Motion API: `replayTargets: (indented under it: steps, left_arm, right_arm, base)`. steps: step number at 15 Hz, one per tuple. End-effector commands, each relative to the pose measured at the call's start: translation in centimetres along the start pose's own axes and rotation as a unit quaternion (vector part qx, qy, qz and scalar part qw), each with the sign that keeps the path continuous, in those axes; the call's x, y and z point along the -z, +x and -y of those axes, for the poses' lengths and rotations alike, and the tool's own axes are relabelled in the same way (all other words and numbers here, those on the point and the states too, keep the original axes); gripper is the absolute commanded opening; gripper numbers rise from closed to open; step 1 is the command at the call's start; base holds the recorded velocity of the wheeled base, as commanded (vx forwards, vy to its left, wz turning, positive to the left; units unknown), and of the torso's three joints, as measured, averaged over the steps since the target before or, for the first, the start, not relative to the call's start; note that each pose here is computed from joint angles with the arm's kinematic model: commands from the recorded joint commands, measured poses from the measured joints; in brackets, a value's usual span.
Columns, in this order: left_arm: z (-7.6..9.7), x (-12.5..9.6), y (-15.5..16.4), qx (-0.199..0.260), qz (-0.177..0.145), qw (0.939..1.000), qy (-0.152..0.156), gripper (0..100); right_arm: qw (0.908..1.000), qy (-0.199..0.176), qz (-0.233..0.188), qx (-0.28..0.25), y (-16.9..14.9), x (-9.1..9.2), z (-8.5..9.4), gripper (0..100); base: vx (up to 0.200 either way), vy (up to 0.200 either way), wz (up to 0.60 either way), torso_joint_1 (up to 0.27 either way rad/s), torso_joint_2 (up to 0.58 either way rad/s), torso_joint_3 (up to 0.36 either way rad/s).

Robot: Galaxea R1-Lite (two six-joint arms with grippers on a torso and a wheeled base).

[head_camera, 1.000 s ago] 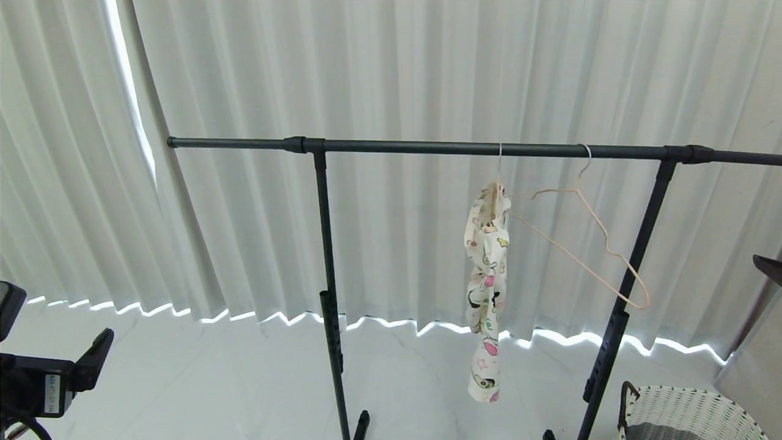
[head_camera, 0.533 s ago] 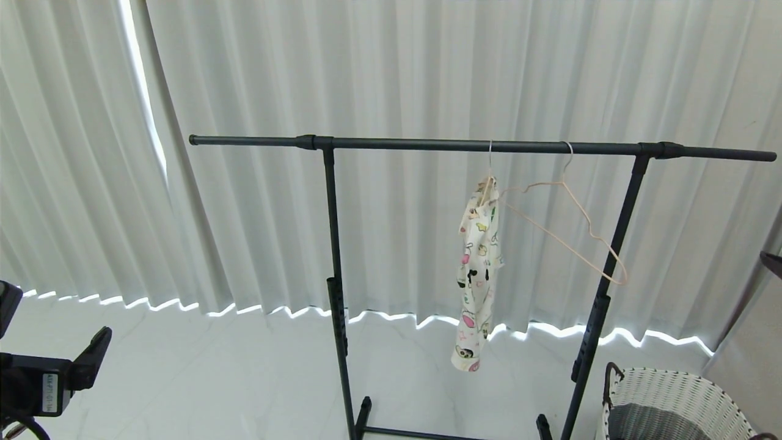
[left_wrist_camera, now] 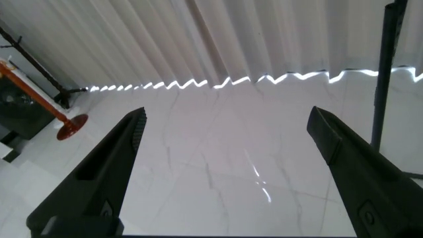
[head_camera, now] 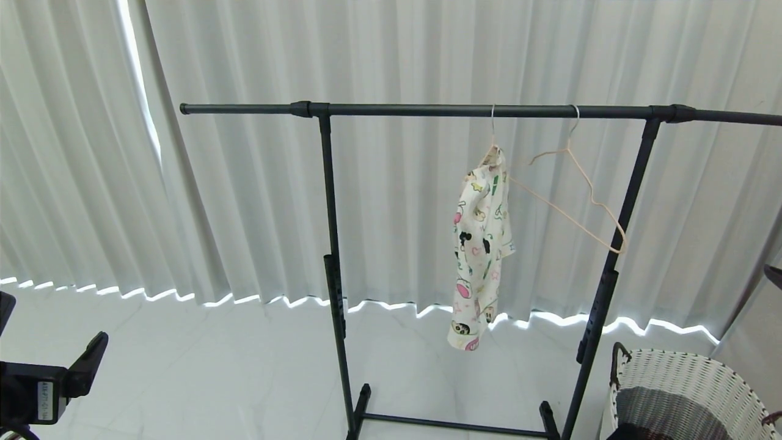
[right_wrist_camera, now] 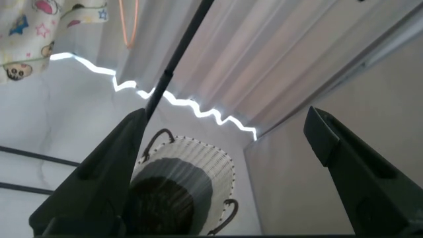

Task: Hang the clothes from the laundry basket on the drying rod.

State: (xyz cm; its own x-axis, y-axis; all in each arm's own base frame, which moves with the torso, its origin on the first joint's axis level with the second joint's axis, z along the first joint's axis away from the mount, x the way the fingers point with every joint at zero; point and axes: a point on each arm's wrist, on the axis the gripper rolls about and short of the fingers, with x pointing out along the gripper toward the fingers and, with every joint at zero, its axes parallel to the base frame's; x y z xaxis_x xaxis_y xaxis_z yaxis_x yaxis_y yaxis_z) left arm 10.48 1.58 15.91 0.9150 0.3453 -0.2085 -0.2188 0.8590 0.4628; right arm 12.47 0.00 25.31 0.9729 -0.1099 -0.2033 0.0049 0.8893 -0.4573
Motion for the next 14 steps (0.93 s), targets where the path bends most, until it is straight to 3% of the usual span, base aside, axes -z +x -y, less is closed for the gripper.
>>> replayTargets:
  steps: [1, 10, 14]
  left_arm:
    - [0.0, 0.0, -0.1, -0.001, 0.002, 1.0000, 0.001, 100]
    - [0.1, 0.2, -0.2, 0.002, 0.002, 1.0000, 0.001, 100]
    - [0.2, 0.1, -0.8, 0.039, 0.033, 0.9987, 0.006, 100]
  right_arm:
    - [1.0000, 0.000, 0.000, 0.001, 0.0, 0.0, 0.0, 100]
    - [0.9999, -0.003, -0.010, -0.002, 0.1, 0.5, -0.2, 100]
    - [0.9998, -0.003, -0.020, 0.000, 0.2, 1.0, -0.3, 100]
  base:
    - [0.000, 0.000, 0.00, -0.193, 0.48, 0.281]
    - [0.000, 0.000, 0.00, -0.158, 0.45, 0.289]
    - [0.200, -0.200, 0.00, -0.032, 0.09, 0.069]
